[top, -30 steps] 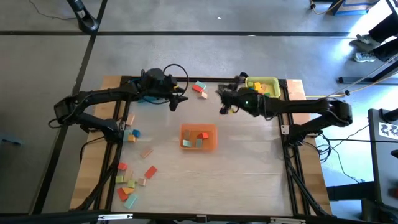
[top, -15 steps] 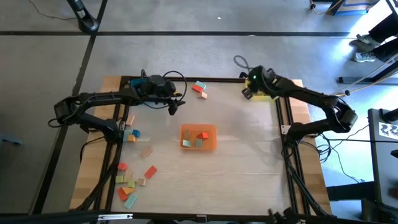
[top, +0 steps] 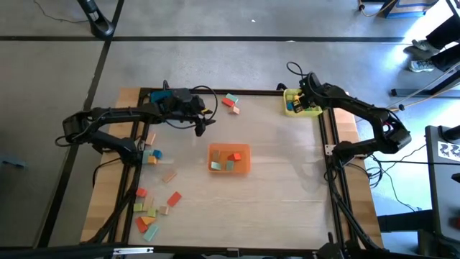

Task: Sort blocks by size
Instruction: Put the light blue cube block into the yellow bin, then put the dark blue cube block into the yellow bin

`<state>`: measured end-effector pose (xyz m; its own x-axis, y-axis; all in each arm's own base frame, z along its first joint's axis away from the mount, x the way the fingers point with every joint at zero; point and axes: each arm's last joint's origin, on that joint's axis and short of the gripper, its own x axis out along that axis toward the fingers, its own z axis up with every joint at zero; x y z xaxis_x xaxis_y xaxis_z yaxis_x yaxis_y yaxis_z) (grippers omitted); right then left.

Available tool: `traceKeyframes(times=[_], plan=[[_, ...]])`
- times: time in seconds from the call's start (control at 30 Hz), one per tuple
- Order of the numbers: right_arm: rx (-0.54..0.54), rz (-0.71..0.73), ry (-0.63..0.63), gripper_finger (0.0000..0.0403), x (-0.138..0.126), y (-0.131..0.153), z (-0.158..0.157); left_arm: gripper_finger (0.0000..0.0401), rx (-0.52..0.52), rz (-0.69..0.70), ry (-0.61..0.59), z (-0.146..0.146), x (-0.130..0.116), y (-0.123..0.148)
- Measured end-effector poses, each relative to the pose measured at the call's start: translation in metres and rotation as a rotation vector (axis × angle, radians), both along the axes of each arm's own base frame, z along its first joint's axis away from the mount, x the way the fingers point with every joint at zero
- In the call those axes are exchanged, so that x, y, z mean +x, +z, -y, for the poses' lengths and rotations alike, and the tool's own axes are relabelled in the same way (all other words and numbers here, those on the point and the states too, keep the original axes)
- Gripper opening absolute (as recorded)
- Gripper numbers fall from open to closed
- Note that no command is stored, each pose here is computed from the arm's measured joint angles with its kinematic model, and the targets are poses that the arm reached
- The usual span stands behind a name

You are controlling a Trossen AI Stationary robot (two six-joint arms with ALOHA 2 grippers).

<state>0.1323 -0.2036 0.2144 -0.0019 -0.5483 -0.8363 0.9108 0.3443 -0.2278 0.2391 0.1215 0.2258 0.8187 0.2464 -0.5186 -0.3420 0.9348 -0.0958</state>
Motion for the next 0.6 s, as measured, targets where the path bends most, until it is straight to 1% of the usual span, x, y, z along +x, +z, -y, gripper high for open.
traceKeyframes(times=[0.07, 0.2, 0.33, 0.47, 0.6], plan=[[-0.033, 0.023, -0.019, 0.0147, 0.0012, 0.0016, 0.0021, 0.0221, 0.0, 0.001, 0.0, -0.0001, 0.0, 0.0001], [-0.038, 0.031, -0.017, 0.0171, 0.0018, 0.0017, 0.0027, 0.0221, -0.005, 0.001, 0.003, 0.0, -0.0001, -0.0001], [-0.011, 0.036, -0.005, 0.0211, 0.0014, 0.0006, 0.0012, 0.0221, -0.015, 0.002, 0.008, 0.0, -0.0001, -0.0002], [-0.012, 0.025, 0.022, 0.0256, 0.0018, 0.0007, 0.0012, 0.0221, -0.013, 0.001, 0.007, 0.0, -0.0001, -0.0002], [-0.001, 0.084, 0.083, 0.0283, 0.0054, 0.0017, 0.0023, 0.0221, -0.022, -0.032, 0.007, 0.0022, -0.0045, 0.0092]])
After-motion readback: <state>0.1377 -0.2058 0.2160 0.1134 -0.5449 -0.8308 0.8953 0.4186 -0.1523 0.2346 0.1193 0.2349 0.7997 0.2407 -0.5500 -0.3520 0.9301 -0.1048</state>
